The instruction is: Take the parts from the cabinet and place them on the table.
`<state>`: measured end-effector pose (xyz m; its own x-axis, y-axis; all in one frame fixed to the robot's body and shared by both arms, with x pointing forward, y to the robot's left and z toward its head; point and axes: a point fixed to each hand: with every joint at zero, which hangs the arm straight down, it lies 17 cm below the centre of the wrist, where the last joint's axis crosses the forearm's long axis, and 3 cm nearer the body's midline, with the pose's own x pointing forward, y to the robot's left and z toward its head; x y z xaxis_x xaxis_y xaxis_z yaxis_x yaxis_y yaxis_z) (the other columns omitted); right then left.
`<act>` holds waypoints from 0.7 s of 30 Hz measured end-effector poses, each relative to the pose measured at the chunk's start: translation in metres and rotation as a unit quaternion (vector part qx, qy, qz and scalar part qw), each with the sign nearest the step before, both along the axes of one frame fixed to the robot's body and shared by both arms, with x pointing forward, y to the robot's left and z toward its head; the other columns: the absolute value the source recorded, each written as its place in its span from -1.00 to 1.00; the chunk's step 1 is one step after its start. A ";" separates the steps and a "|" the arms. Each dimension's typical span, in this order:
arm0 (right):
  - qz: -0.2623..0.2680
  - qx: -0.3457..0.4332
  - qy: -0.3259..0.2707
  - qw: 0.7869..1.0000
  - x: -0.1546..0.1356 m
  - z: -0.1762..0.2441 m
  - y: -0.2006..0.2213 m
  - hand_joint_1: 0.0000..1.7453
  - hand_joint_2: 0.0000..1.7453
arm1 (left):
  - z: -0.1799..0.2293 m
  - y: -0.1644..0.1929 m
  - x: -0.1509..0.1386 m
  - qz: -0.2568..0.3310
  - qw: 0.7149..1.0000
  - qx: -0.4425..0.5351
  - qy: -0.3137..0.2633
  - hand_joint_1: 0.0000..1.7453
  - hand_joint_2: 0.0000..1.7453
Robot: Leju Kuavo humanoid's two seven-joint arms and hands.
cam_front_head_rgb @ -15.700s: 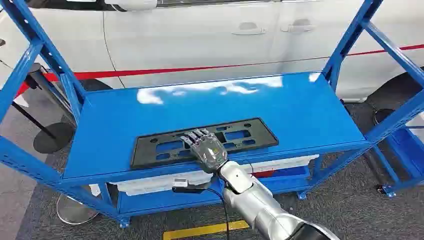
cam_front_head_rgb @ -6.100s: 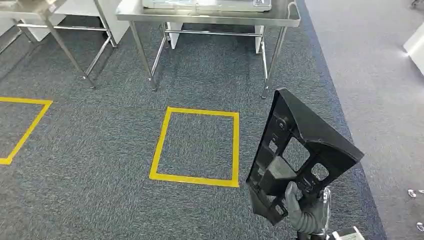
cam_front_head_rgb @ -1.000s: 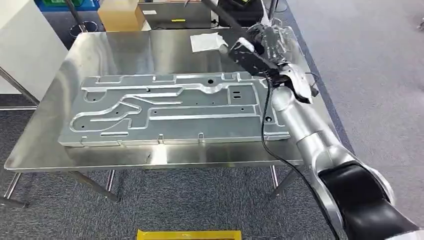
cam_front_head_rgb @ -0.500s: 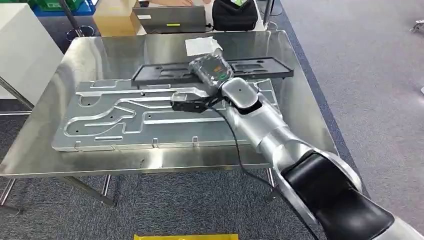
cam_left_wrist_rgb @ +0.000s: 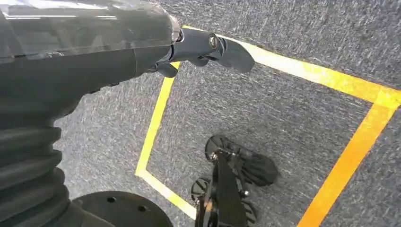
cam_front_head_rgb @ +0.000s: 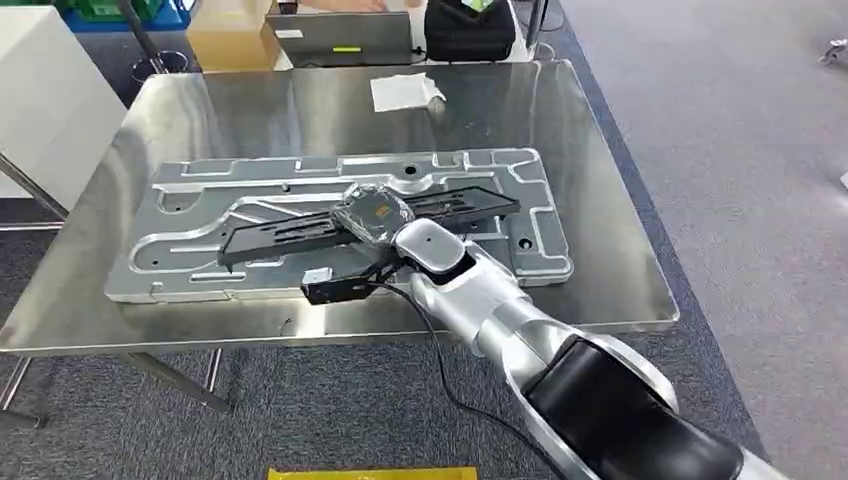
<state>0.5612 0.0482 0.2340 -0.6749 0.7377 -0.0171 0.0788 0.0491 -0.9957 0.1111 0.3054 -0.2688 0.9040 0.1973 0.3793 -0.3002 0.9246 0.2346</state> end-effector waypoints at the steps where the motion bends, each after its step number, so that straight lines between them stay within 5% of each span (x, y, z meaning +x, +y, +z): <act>1: -0.001 0.000 0.000 1.000 0.000 0.000 0.000 1.00 1.00 | 0.000 0.001 0.000 0.002 1.000 0.001 0.001 -1.00 1.00; 3: -0.001 0.001 0.000 1.000 0.000 0.000 0.001 1.00 1.00 | -0.001 0.002 -0.004 0.006 1.000 0.005 0.005 -1.00 1.00; 4: -0.003 0.001 0.000 1.000 0.000 0.000 0.001 -1.00 1.00 | -0.001 0.001 -0.005 0.007 1.000 0.004 0.006 -1.00 1.00; 6: -0.006 -0.001 0.003 1.000 0.000 -0.004 -0.001 -1.00 1.00 | -0.001 0.001 -0.006 0.010 1.000 0.005 0.010 -1.00 1.00; 7: -0.008 -0.003 0.005 1.000 0.000 -0.007 -0.002 -1.00 1.00 | -0.001 0.002 -0.008 0.009 1.000 0.007 0.014 -1.00 -1.00; 21: -0.049 -0.016 0.018 0.999 0.012 -0.029 -0.034 -1.00 1.00 | -0.002 0.004 -0.010 0.035 0.999 0.005 0.015 -1.00 -1.00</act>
<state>0.5737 0.0144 0.2049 -0.6003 0.7995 -0.0191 0.0468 0.0113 -0.9988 0.1006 0.3097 -0.2704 0.8987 0.2572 0.3553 -0.3575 0.8988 0.2536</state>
